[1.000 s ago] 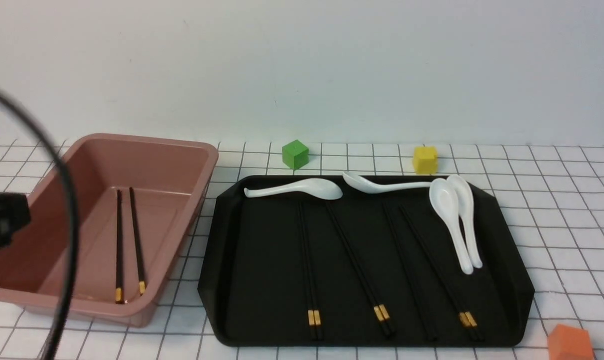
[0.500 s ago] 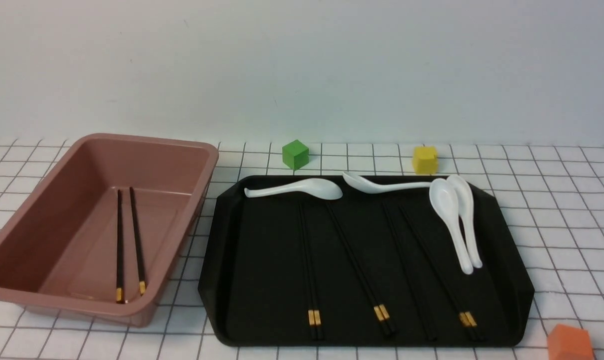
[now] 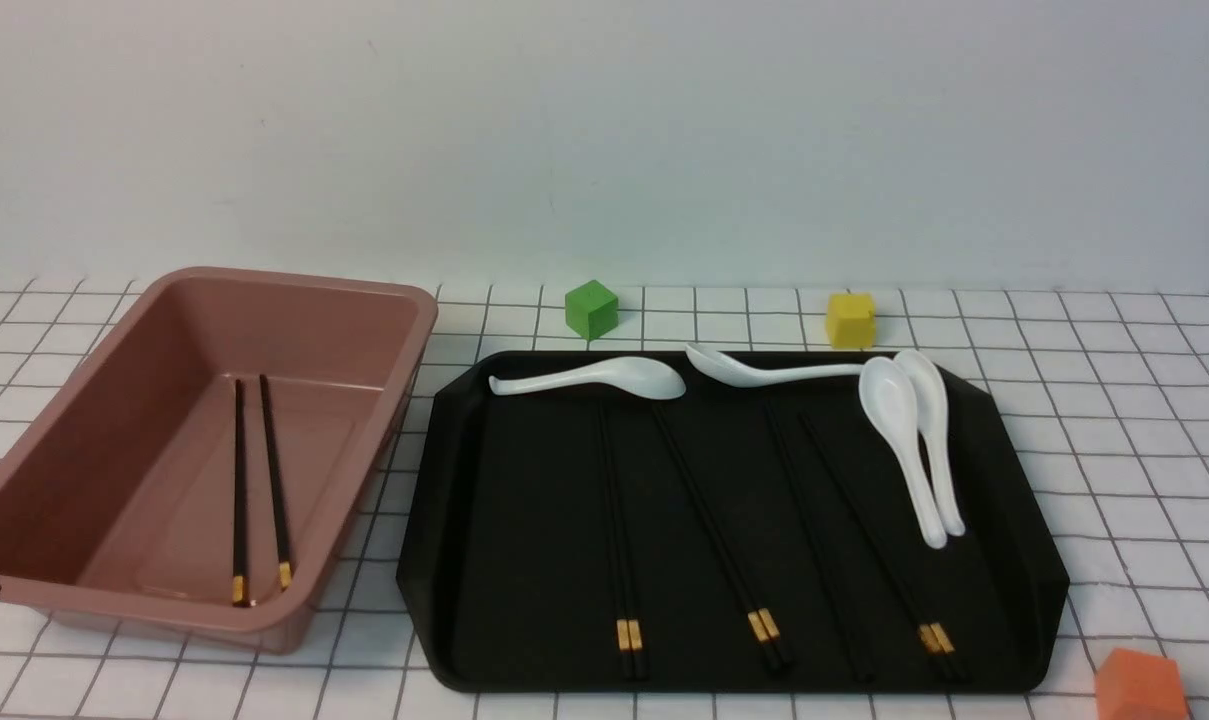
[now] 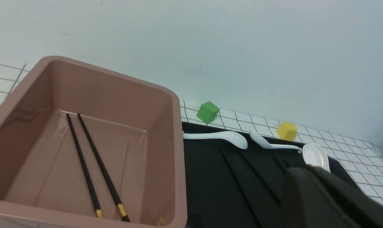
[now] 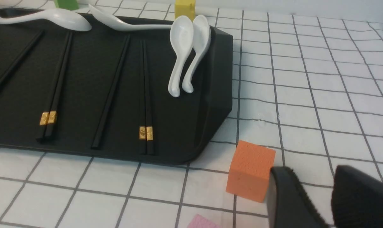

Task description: On white black tablecloth take chopsticks from black tray and put them in box.

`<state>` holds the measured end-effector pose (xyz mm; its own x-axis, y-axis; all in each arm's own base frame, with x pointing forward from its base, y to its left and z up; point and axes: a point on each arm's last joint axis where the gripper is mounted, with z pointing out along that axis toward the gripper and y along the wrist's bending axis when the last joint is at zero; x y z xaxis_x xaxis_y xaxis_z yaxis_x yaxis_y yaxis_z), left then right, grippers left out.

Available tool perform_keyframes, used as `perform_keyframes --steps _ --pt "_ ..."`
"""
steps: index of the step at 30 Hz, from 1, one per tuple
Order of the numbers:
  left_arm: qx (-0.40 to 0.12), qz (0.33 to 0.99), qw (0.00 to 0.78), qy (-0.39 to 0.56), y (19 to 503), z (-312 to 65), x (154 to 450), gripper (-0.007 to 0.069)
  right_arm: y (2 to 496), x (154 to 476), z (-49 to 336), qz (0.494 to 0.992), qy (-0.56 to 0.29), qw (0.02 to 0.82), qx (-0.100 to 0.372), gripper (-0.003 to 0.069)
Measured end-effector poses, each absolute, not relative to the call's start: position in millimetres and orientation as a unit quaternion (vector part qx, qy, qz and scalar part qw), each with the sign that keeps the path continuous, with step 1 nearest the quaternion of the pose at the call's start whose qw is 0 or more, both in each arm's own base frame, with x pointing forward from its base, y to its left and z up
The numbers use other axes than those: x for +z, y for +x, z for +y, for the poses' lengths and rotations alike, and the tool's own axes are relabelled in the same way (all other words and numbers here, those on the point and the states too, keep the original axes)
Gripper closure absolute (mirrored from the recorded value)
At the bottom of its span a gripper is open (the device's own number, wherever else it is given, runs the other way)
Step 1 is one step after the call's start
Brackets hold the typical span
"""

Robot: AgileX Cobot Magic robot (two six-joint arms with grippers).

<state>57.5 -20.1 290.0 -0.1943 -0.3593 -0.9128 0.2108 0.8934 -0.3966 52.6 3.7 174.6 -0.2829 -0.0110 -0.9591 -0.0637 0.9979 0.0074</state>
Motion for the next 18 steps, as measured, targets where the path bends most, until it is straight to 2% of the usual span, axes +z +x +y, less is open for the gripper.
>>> perform_keyframes --steps 6,14,16,18 --pt "-0.223 0.735 0.639 -0.048 52.6 -19.2 282.9 0.0637 52.6 174.6 3.7 0.801 -0.023 0.598 0.022 0.0420" --pt "-0.186 0.740 0.644 -0.059 44.4 -14.1 232.0 0.0634 52.6 174.6 3.7 0.801 -0.023 0.598 0.022 0.0420" --pt "-0.152 0.764 0.623 -0.069 48.4 -11.5 209.3 0.0631 52.6 174.6 3.7 0.801 -0.023 0.598 0.022 0.0420" --pt "-0.137 0.779 0.609 -0.064 49.1 -10.7 200.2 0.0629 52.6 174.6 3.7 0.801 -0.023 0.598 0.022 0.0420"
